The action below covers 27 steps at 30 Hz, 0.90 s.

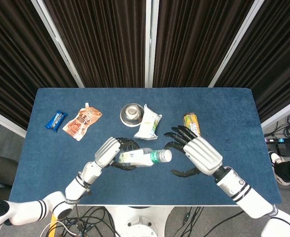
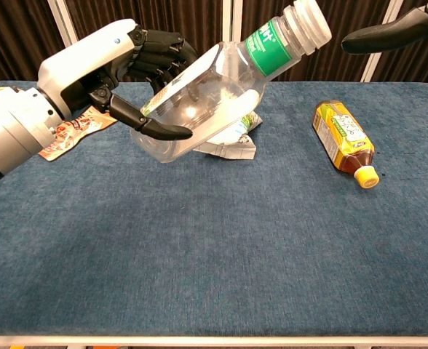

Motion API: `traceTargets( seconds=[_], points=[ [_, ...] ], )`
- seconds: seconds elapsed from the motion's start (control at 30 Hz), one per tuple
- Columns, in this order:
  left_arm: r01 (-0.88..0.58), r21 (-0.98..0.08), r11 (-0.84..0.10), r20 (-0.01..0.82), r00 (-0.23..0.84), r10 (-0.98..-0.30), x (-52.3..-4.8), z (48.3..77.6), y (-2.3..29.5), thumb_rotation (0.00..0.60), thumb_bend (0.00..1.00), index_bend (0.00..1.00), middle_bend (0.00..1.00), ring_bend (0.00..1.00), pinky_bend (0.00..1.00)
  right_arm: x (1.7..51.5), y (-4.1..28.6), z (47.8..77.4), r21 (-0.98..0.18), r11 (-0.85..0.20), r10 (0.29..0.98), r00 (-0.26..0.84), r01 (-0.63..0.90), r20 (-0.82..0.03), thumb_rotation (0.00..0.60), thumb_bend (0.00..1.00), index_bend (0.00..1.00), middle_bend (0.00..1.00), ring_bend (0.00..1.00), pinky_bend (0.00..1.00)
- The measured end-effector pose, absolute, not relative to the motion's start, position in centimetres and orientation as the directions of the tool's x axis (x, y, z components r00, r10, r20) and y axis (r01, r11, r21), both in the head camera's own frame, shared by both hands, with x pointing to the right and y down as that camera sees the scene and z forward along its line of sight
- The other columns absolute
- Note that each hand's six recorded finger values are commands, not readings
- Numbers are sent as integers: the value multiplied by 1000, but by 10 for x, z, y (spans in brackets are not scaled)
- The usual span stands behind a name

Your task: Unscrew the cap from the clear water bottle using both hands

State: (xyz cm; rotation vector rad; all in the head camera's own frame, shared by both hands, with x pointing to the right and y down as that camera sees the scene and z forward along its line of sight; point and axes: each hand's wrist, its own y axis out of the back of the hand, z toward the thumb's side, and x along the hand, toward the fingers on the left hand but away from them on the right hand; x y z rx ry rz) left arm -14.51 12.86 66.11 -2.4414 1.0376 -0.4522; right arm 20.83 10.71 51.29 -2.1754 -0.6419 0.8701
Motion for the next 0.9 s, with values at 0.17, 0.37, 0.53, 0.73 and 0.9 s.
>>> traceTargets(
  seconds=[0.17,0.37,0.53,0.73,0.9],
  points=[
    [-591,-518,-619,122,665,-737,-144,661,128,600,320,613,584,511,595,205,110,512,-752,-636,638,665,172,-388,470,135,324,126,0,0],
    [-589,-516,-621,127,665,-736,-144,663,129,600,320,613,583,511,595,203,112,510,-756,-633,633,674,167,-381,470,136,324,126,0,0],
    [-595,-514,-618,122,663,-739,-145,662,129,600,320,613,583,512,595,204,110,511,-759,-628,641,667,173,-379,471,137,324,125,0,0],
    [-599,-509,-618,118,662,-740,-145,661,129,600,319,613,583,512,595,203,108,511,-762,-624,644,667,174,-375,472,138,324,126,0,0],
    [-604,-498,-622,119,663,-739,-144,661,128,600,320,613,583,512,595,204,106,512,-766,-618,651,662,179,-370,470,149,324,128,0,0]
  ],
)
